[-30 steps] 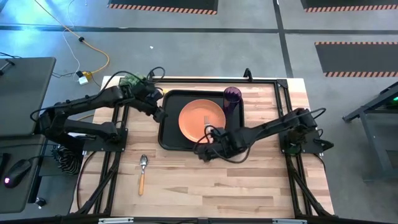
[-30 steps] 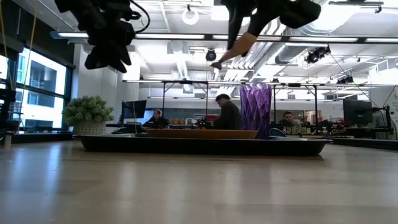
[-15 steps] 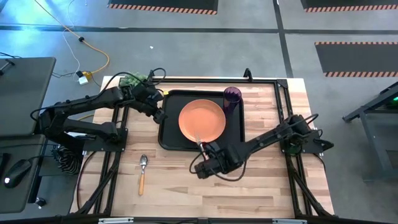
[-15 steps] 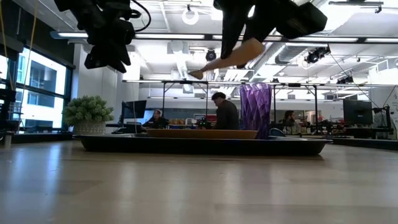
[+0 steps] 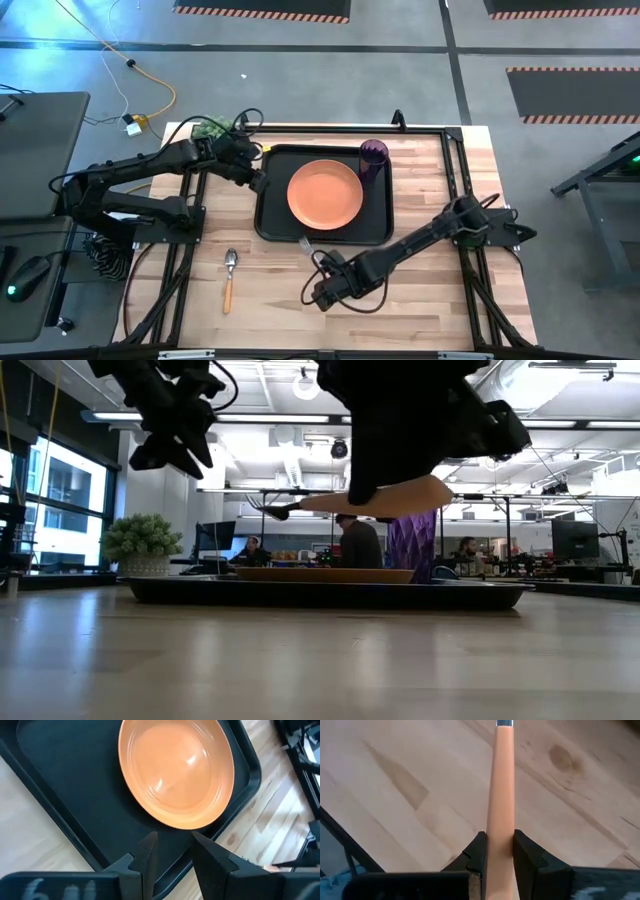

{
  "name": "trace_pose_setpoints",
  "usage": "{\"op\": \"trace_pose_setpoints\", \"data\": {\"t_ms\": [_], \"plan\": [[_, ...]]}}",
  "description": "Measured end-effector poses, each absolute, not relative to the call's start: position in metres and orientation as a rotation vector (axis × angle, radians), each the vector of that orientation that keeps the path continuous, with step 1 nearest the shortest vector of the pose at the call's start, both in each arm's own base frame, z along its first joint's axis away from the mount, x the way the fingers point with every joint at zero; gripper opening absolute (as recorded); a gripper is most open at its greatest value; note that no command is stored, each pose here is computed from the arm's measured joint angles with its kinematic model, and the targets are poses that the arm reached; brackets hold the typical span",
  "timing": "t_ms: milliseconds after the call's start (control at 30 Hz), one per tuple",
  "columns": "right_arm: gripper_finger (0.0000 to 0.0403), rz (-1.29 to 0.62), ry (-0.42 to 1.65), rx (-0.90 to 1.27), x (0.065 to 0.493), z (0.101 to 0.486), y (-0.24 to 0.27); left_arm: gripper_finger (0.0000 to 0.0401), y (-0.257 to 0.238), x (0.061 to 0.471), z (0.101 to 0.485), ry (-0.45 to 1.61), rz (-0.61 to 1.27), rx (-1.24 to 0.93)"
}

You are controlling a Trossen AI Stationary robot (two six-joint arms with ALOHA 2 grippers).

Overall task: Pick and place plate/cup/fork/spoon on tray
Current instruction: Put the orange fork on the black tray to the left of the orange plate

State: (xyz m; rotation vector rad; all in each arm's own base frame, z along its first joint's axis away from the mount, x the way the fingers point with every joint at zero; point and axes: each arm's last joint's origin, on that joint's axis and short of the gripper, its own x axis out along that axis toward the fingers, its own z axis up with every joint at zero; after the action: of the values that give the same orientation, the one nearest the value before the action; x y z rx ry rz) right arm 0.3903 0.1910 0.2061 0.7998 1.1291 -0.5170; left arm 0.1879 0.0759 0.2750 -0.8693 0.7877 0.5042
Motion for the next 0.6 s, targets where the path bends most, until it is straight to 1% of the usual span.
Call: {"op": "trace_pose_setpoints", "data": {"t_ms": [167,333,600], "plan": [[0.0042,-0.506,1.136,0.792,0.388,0.206,0.196,0.0106,0.076,0.188,0.275,0.775,0.535,-0.925],[0.0042,-0.561,1.125,0.866,0.384,0.205,0.201,0.0106,0.077,0.188,0.275,0.761,0.574,-0.953],[0.0042,-0.645,1.072,1.014,0.377,0.202,0.217,0.0106,0.077,0.188,0.275,0.757,0.588,-0.958]]}}
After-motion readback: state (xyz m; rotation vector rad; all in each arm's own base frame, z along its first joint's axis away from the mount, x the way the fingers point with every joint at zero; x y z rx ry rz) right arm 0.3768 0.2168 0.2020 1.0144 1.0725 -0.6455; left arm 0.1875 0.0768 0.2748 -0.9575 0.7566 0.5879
